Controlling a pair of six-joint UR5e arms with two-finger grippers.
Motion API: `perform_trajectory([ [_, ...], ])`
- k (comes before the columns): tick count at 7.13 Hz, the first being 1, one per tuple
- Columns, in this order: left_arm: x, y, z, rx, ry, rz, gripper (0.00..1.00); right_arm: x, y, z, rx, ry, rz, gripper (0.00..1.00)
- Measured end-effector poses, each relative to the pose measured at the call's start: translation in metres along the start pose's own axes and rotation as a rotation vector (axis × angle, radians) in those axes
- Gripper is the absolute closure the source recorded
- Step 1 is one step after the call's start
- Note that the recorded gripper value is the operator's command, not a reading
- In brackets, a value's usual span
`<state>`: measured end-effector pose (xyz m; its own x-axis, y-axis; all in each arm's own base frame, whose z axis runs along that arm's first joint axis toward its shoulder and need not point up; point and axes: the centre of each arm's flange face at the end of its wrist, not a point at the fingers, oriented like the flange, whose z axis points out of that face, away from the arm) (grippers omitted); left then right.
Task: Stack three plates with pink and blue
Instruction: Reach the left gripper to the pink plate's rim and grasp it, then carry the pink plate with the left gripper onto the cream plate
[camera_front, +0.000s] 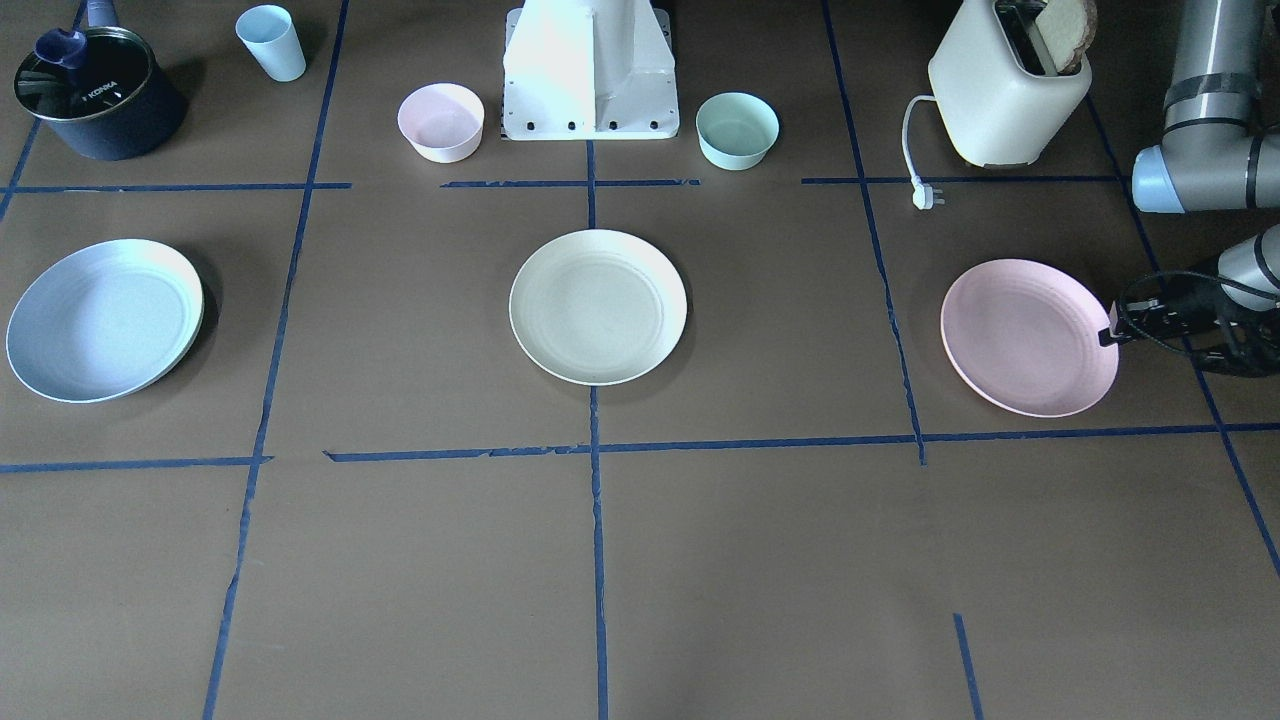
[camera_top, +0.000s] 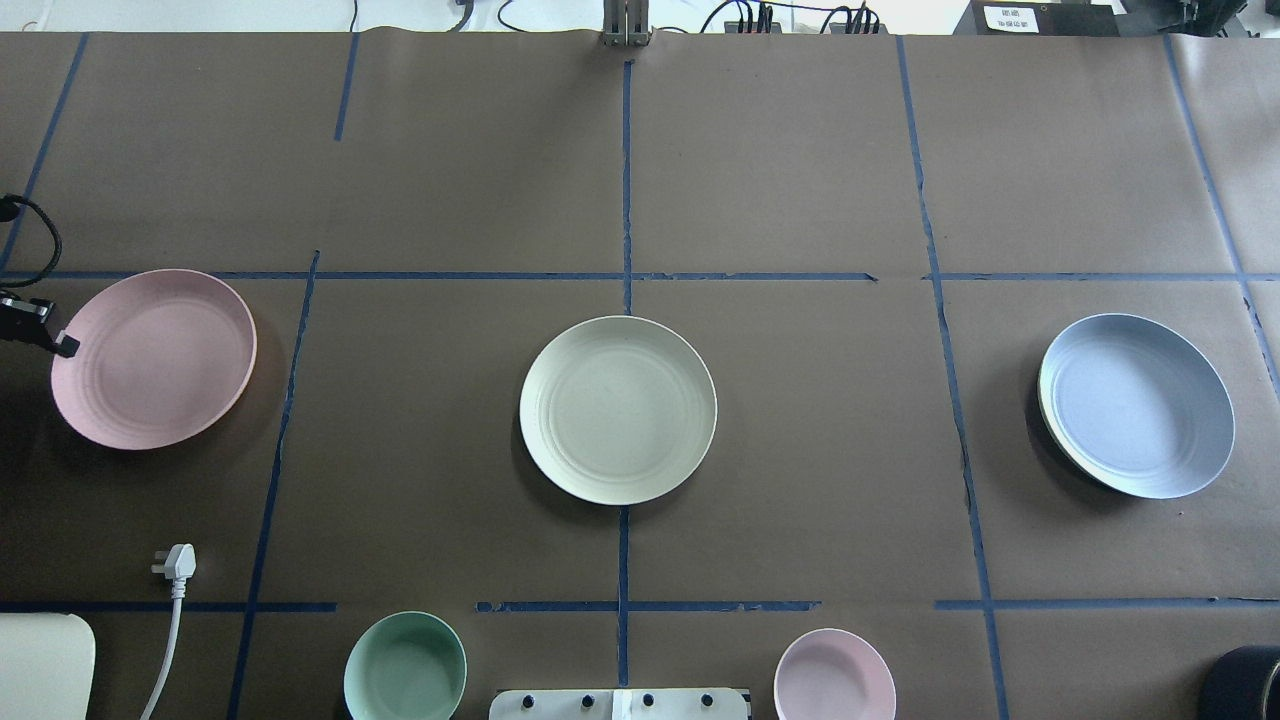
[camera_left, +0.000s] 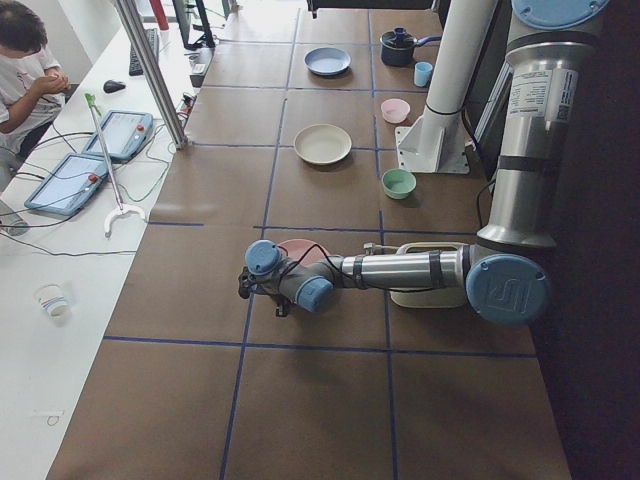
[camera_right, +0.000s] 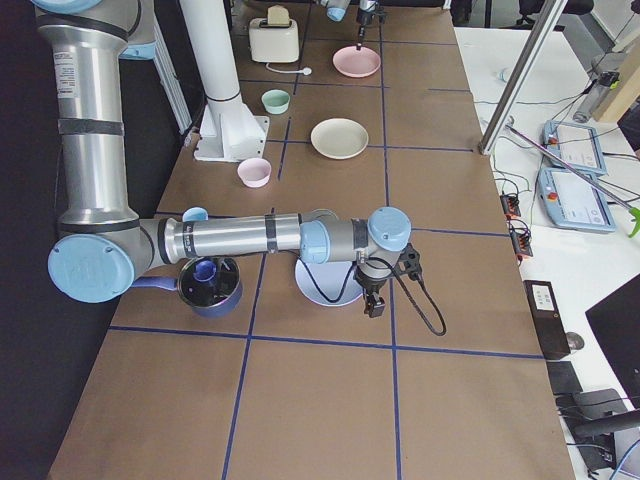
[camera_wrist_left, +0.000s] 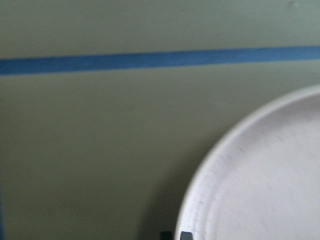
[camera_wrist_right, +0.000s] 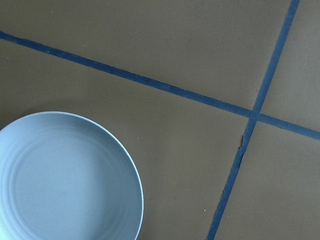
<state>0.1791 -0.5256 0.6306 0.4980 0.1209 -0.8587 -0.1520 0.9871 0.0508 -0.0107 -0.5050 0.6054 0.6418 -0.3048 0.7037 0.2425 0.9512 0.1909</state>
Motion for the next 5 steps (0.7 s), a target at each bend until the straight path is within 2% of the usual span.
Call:
perform_trajectory([
  [1, 0.044, -0.021, -0.012, -0.014, 0.103, 0.049, 1.00, -0.002, -0.001, -0.002, 0.004, -0.002, -0.005, 0.00],
  [3, 0.164, -0.053, -0.025, -0.046, 0.226, 0.082, 1.00, -0.003, -0.002, -0.002, 0.007, -0.007, -0.010, 0.00],
  [4, 0.243, -0.056, -0.015, -0.066, 0.245, 0.076, 1.00, -0.003, -0.001, 0.000, 0.010, -0.019, -0.011, 0.00],
  [5, 0.316, -0.056, 0.003, -0.062, 0.238, 0.061, 0.99, -0.002, 0.000, 0.003, 0.017, -0.037, -0.015, 0.00],
])
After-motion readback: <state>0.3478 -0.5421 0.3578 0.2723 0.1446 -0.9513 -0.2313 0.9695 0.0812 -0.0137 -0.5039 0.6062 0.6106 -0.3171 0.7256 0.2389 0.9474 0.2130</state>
